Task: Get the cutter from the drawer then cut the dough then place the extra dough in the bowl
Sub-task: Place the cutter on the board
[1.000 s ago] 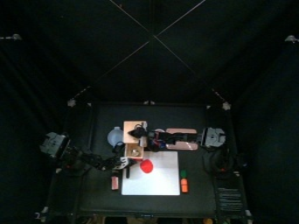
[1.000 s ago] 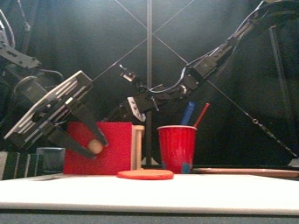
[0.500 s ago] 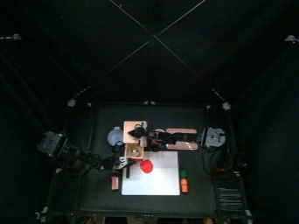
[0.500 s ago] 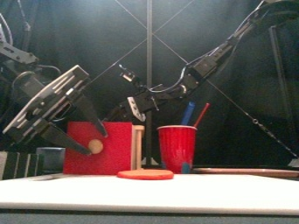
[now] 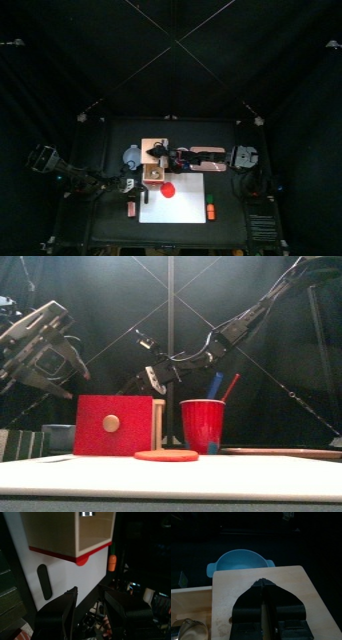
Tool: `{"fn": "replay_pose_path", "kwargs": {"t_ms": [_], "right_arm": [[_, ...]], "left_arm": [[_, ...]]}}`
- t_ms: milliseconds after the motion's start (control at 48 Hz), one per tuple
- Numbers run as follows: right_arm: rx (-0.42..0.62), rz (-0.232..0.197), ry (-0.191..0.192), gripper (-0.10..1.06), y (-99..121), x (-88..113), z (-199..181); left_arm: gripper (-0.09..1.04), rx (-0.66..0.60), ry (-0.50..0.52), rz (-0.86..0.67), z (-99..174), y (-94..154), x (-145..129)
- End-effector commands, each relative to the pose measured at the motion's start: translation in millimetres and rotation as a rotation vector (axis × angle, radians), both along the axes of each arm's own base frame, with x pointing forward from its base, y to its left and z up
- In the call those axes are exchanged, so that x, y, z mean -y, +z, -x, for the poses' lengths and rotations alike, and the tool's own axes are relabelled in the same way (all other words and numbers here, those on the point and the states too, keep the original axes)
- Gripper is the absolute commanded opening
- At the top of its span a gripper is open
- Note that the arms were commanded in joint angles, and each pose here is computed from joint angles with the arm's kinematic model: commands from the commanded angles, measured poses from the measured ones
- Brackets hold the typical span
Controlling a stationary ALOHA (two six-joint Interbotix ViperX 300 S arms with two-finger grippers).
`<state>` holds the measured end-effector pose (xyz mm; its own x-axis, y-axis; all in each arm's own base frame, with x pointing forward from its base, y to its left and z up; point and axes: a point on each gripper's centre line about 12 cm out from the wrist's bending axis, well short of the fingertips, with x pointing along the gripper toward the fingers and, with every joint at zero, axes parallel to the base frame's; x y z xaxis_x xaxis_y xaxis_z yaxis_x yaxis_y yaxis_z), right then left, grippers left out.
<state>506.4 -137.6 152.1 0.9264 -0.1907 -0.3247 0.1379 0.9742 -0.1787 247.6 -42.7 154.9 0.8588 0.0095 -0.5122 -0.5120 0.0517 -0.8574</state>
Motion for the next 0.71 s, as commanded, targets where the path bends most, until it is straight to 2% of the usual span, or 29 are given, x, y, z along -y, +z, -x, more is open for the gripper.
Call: {"fn": "replay_pose_path", "kwargs": {"t_ms": [21, 167, 375, 583, 708], "right_arm": [[-0.023, -0.003, -0.002, 0.03, -0.5, -1.0, 0.2], [-0.019, 0.005, 0.002, 0.03, 8.4, -2.5, -4.5], [-0.028, 0.008, 0.000, 0.03, 31.6, -7.3, -12.3], [-0.047, 0.007, 0.019, 0.03, 57.2, -26.7, -15.0], [-0.018, 0.013, 0.032, 0.03, 80.0, -36.9, -11.5]], "left_arm": [[0.77, 0.164, -0.096, -0.116, 8.1, 32.8, -2.9], [0.77, 0.324, -0.165, -0.412, 16.5, 60.3, -24.2], [0.77, 0.353, -0.182, -0.771, 26.4, 72.0, -56.3], [0.77, 0.315, -0.144, -0.903, 34.7, 71.3, -77.1], [0.77, 0.310, -0.130, -0.943, 37.4, 73.8, -83.0]]}}
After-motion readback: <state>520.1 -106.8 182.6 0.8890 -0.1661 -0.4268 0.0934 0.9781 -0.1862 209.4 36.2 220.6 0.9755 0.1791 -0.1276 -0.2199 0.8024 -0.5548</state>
